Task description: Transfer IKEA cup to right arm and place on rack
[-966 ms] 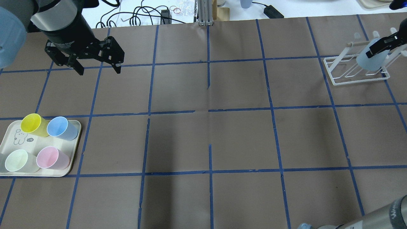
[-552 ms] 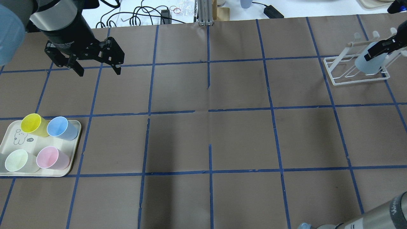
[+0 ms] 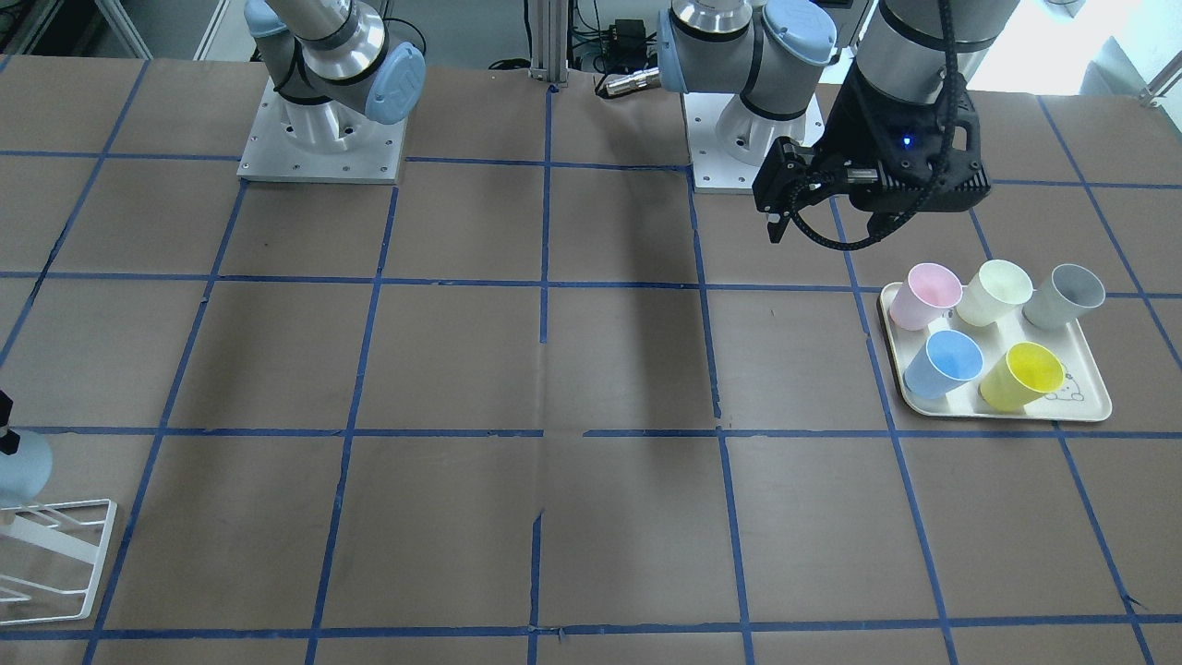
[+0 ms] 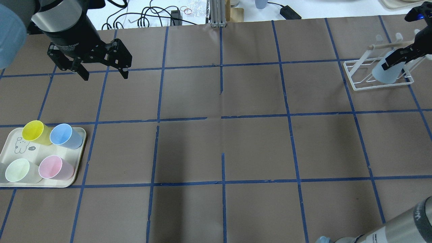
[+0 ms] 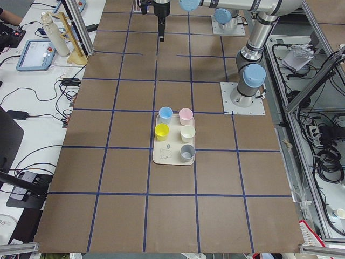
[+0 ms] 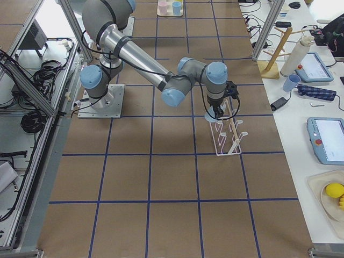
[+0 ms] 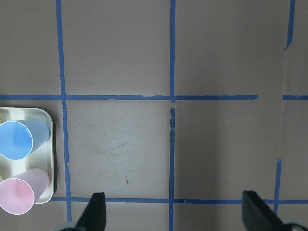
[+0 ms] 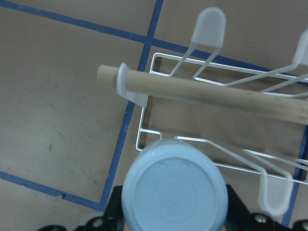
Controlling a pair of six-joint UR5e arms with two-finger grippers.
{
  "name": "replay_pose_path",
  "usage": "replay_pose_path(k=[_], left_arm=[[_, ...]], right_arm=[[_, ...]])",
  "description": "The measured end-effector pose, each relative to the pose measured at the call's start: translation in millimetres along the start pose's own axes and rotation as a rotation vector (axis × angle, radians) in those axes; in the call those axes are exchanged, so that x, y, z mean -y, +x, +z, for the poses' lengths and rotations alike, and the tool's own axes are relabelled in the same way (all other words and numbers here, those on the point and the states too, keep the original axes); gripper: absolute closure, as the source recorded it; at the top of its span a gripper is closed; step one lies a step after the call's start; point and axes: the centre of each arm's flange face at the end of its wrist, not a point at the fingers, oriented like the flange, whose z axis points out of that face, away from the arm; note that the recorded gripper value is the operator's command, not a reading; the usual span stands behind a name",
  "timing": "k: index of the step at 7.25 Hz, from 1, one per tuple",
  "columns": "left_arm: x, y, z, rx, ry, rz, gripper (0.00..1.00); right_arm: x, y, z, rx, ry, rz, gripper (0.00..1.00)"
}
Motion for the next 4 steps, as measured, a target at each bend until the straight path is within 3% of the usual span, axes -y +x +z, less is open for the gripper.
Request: replay_pose_path(k=[3,4], left_arm=[[-1.7,-0.2,-3.0,0.002,-0.012,-0.011,0.00],[-1.5,-0.2,-2.8,0.001,-0.013,-0.011,0.00]], right_arm=[[-0.4,3.2,13.7,0.016,-0.014,0.007,0.61],[-0.6,4.4,19.2,0.022,-0.019,0.009,0.46]])
